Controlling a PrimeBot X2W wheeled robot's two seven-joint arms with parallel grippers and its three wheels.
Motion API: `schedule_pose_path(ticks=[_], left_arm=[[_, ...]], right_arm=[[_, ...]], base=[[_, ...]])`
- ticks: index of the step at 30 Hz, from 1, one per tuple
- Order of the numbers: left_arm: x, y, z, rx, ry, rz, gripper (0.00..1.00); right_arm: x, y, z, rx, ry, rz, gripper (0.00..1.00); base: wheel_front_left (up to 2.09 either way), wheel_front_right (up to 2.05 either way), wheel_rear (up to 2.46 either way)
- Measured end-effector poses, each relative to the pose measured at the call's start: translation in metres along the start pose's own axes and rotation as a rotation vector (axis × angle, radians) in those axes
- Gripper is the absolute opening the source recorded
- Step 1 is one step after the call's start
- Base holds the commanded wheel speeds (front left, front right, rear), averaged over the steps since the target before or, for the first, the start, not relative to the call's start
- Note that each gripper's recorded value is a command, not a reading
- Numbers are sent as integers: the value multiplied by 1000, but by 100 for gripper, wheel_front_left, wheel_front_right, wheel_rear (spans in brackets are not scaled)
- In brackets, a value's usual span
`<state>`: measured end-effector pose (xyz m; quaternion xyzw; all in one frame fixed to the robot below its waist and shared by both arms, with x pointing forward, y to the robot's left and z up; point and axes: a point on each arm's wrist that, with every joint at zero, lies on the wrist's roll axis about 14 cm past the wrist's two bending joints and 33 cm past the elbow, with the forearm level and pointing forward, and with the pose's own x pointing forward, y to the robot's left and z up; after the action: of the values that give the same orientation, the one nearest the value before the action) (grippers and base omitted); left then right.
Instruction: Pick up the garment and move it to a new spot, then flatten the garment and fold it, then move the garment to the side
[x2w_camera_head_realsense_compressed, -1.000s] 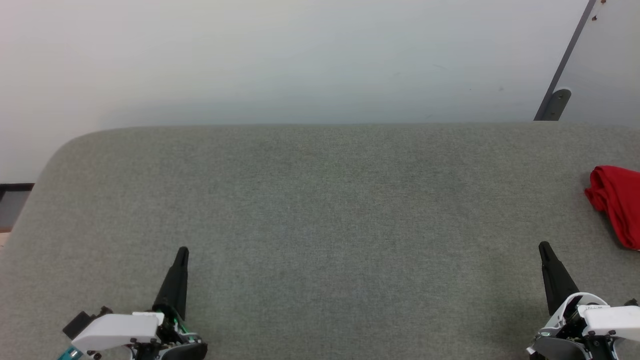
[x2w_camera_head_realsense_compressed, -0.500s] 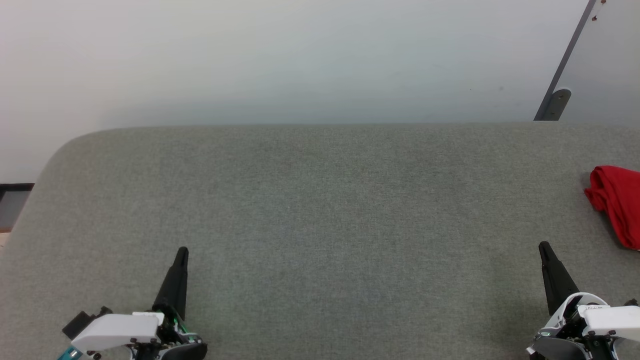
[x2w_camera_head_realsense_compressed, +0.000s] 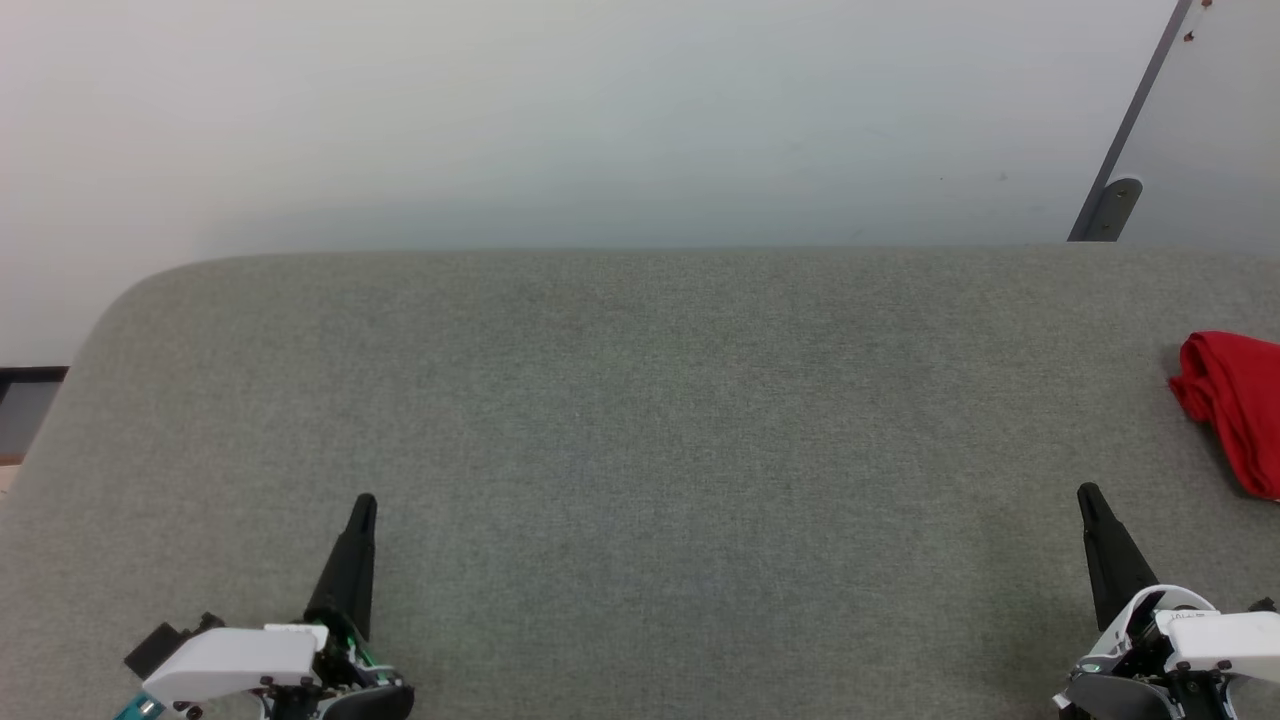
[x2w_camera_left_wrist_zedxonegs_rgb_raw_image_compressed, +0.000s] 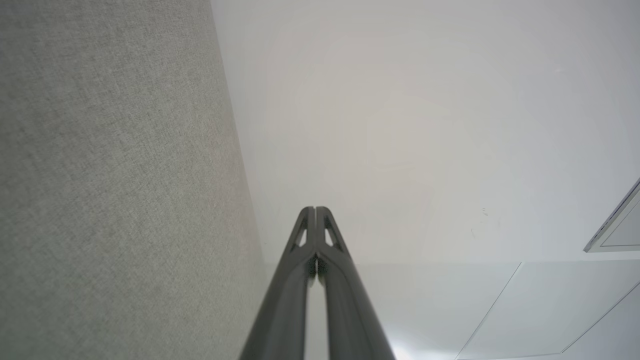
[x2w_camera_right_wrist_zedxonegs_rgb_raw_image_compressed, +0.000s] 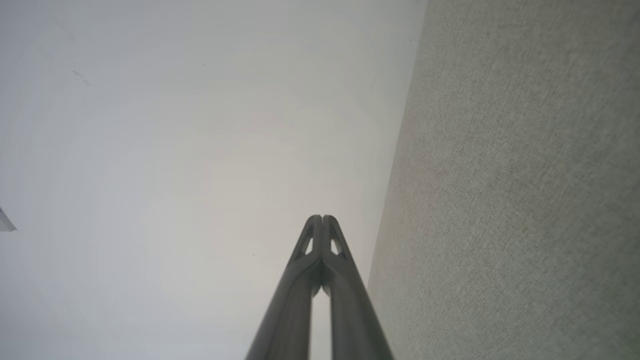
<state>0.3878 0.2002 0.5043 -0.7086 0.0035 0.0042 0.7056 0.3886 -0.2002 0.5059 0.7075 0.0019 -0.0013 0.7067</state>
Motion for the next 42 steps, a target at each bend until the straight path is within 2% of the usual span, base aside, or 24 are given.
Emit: schedule_pose_path(ticks=[42], left_arm=[[0, 0, 0, -1, 1, 0, 0]], right_arm=[[0, 0, 0, 0, 0, 0, 0]], base=[[0, 0, 0]])
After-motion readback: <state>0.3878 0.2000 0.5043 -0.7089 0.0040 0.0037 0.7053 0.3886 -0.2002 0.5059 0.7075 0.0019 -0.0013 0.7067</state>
